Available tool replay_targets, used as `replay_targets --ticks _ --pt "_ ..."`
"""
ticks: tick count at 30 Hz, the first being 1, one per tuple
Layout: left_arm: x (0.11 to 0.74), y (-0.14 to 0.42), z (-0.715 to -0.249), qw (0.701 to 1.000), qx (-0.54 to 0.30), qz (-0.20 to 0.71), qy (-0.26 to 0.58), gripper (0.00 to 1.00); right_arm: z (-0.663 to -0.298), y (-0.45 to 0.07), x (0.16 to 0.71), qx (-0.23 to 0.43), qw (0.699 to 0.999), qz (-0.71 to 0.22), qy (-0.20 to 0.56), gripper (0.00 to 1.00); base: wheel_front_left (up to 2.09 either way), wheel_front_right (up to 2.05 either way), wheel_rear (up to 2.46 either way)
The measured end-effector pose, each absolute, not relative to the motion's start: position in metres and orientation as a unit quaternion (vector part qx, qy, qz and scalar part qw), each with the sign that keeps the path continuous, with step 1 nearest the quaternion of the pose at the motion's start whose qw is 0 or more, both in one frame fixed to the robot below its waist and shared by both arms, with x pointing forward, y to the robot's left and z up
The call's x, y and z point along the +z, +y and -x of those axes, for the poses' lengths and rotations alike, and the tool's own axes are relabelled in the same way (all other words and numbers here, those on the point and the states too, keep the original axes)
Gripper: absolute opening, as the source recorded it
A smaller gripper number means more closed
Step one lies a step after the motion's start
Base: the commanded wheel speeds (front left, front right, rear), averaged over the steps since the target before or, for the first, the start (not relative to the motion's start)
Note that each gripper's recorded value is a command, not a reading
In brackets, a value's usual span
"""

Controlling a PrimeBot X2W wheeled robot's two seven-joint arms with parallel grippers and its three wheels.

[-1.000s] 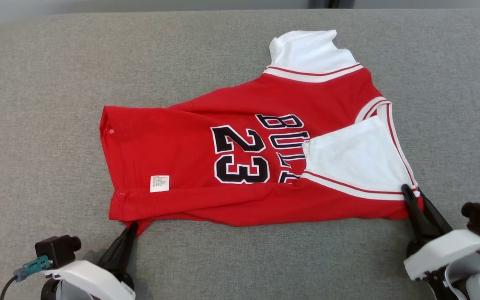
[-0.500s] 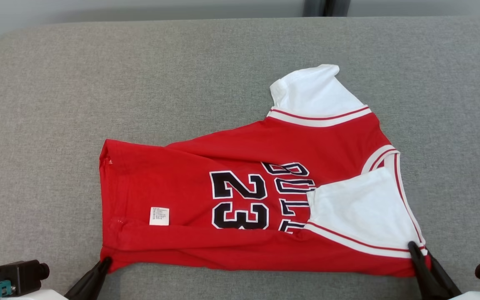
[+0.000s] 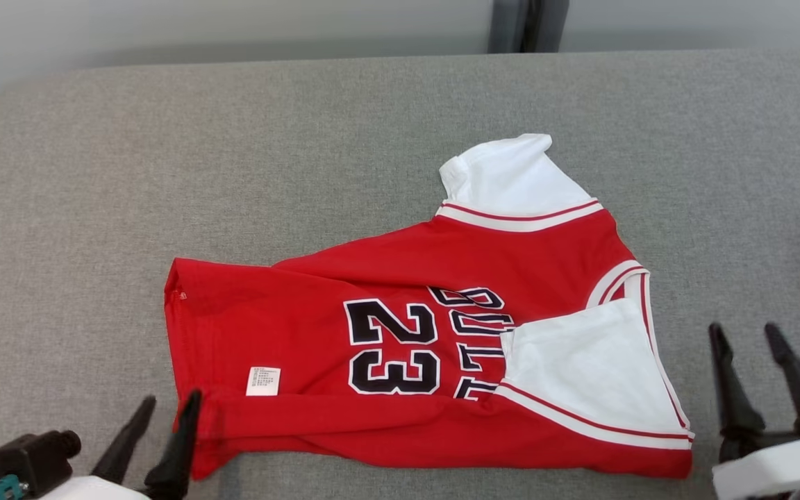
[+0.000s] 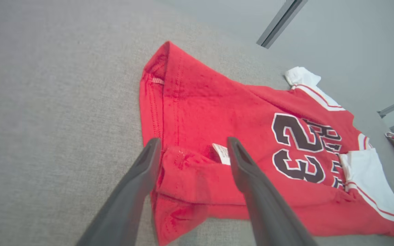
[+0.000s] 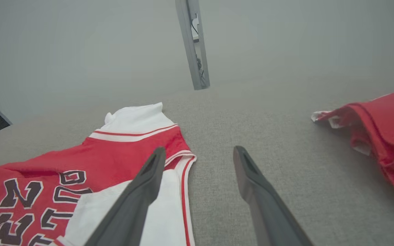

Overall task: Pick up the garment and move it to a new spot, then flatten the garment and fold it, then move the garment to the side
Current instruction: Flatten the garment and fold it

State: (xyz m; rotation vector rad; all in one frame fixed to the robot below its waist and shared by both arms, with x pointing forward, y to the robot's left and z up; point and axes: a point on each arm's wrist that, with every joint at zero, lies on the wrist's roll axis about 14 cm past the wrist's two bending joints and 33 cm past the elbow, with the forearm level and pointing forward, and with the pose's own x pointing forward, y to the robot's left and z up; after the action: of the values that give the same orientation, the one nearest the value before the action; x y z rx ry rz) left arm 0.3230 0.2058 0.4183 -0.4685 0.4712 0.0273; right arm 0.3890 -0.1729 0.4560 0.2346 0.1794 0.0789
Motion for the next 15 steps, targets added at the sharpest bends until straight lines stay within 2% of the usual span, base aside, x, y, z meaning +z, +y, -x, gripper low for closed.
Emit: replay_targets --ticks 7,12,15 --pt "0.488 0.228 -0.357 0.982 0.052 0.172 0.061 1.0 -0.413 -0.174 0.519 0.051 0.997 -0.057 -0.011 1.0 0.0 0.0 0.0" --pt "0.512 0.232 -0.368 0.988 0.06 0.14 0.011 1.0 -0.416 -0.166 0.536 0.063 0.996 -0.048 -0.031 1.0 0.0 0.0 0.0" --pt "0.511 0.229 -0.37 0.989 0.06 0.134 0.01 1.0 -0.414 -0.161 0.538 0.069 0.996 -0.049 -0.031 1.0 0.0 0.0 0.0"
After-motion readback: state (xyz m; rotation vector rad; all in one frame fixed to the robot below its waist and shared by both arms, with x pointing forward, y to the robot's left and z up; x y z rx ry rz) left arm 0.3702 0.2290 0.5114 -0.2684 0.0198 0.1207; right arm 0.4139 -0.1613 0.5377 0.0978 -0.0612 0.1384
